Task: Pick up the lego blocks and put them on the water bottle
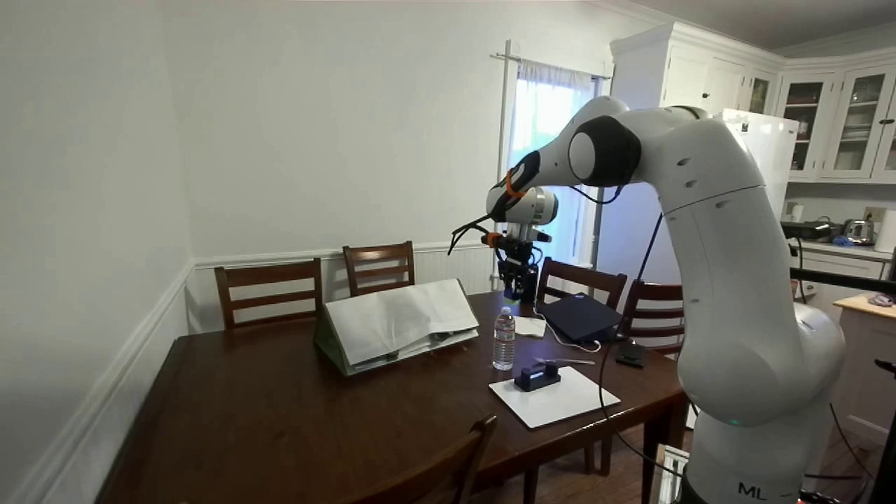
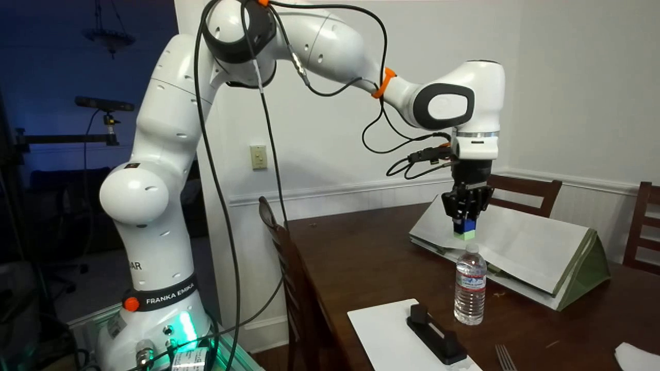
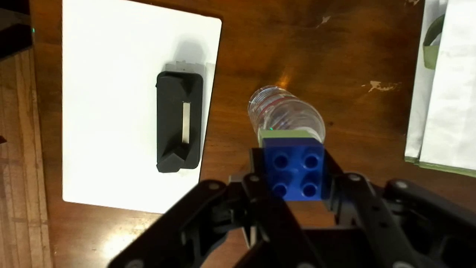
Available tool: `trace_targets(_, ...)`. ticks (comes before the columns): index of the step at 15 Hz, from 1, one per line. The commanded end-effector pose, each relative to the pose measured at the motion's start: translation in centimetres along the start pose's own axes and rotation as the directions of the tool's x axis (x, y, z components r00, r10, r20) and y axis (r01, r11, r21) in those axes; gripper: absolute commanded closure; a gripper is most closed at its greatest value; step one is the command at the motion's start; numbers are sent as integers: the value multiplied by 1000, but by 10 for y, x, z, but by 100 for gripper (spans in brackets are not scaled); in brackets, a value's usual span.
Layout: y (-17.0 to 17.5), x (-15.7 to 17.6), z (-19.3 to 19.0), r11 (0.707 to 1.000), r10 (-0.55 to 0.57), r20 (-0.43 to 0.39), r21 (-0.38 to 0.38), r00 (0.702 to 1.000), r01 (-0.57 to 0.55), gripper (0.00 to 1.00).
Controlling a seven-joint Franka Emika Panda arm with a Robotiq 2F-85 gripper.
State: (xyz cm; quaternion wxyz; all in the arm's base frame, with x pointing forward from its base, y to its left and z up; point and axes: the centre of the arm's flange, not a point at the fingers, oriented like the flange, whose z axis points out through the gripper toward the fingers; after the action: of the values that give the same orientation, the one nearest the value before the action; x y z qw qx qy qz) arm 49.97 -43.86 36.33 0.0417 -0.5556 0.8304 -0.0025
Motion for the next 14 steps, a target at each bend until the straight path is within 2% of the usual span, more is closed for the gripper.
trace_targets(1,-15,14,4,999,50,-3,14,999,-49,89)
trace_targets(14,-26,11,23,997,82,-12,-3,997,-82,89)
